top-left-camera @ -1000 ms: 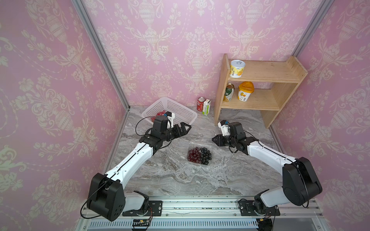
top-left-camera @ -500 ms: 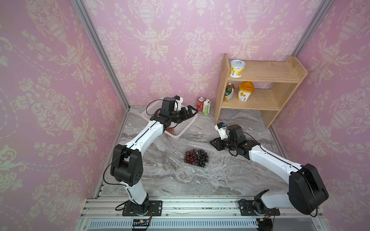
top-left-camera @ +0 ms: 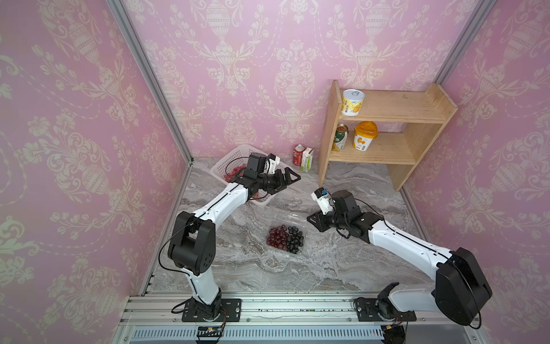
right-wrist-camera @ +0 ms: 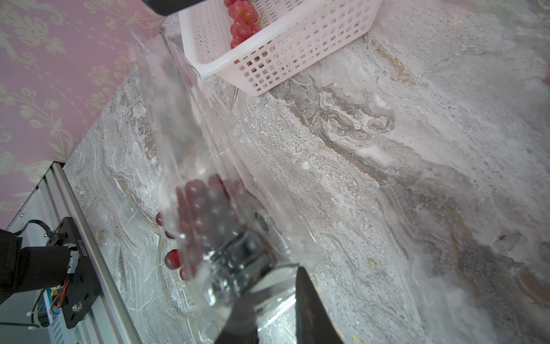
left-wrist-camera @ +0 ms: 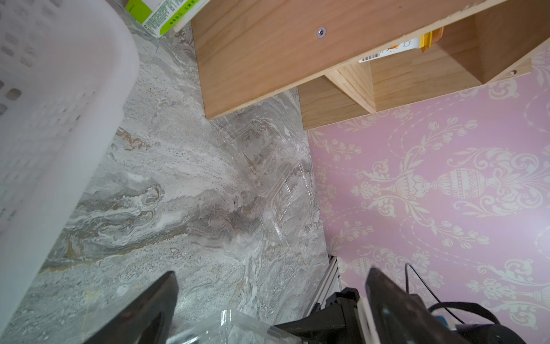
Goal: Pack grapes into containers
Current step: Close the packing box at the center of the board.
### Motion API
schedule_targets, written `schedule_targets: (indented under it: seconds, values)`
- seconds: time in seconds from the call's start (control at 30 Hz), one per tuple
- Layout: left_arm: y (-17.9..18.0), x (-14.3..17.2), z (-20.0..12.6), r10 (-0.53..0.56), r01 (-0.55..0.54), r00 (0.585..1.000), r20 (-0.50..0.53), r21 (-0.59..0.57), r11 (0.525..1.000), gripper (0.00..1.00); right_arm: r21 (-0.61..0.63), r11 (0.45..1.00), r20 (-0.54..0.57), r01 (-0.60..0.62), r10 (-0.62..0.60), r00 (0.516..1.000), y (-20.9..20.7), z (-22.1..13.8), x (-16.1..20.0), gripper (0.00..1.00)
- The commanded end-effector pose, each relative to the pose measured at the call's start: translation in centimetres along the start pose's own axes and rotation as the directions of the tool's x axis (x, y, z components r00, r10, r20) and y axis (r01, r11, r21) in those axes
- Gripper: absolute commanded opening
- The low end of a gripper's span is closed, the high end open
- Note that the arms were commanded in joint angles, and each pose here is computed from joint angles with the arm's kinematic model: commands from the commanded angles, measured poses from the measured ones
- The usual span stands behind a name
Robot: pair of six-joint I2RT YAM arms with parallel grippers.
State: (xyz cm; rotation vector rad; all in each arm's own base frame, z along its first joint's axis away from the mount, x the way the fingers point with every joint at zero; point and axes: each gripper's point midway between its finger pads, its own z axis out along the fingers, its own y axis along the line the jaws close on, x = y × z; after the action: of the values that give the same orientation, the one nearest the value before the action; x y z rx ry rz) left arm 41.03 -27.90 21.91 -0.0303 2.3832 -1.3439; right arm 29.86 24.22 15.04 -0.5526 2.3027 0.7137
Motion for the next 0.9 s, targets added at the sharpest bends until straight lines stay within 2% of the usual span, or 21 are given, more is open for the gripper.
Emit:
schedule_targets:
  seconds: [0.0,0.37,0.6,0.73,0.87]
  values:
    - [-0.2,2.3,-1.1,-0.009,0.009,0.998,-0.058,0.002,1.0,0.99,0.015,0.999,-0.014,0.029,-0.028,0.999,0.2,-0.5,1.0,0.23]
    - [0.7,5.6,-3.3,-0.014,0.011,0.996,-0.086,-0.038,0.999,0.99,0.012,0.997,-0.038,0.07,-0.07,0.997,1.5,-0.7,2.0,0.23]
    - [2.0,7.9,-4.2,-0.055,0.051,0.995,-0.085,-0.049,0.997,0.99,0.039,0.995,-0.068,0.092,-0.089,0.994,1.9,-0.7,3.7,0.27]
    - [3.0,9.0,-4.6,-0.064,0.057,0.994,-0.089,-0.077,0.995,0.99,0.056,0.995,-0.064,0.081,-0.078,0.995,2.0,-1.2,4.5,0.35]
    - [4.2,10.1,-4.6,-0.081,0.072,0.992,-0.094,-0.096,0.993,0.99,0.072,0.996,-0.043,0.043,-0.04,0.998,1.9,-2.5,5.3,0.48]
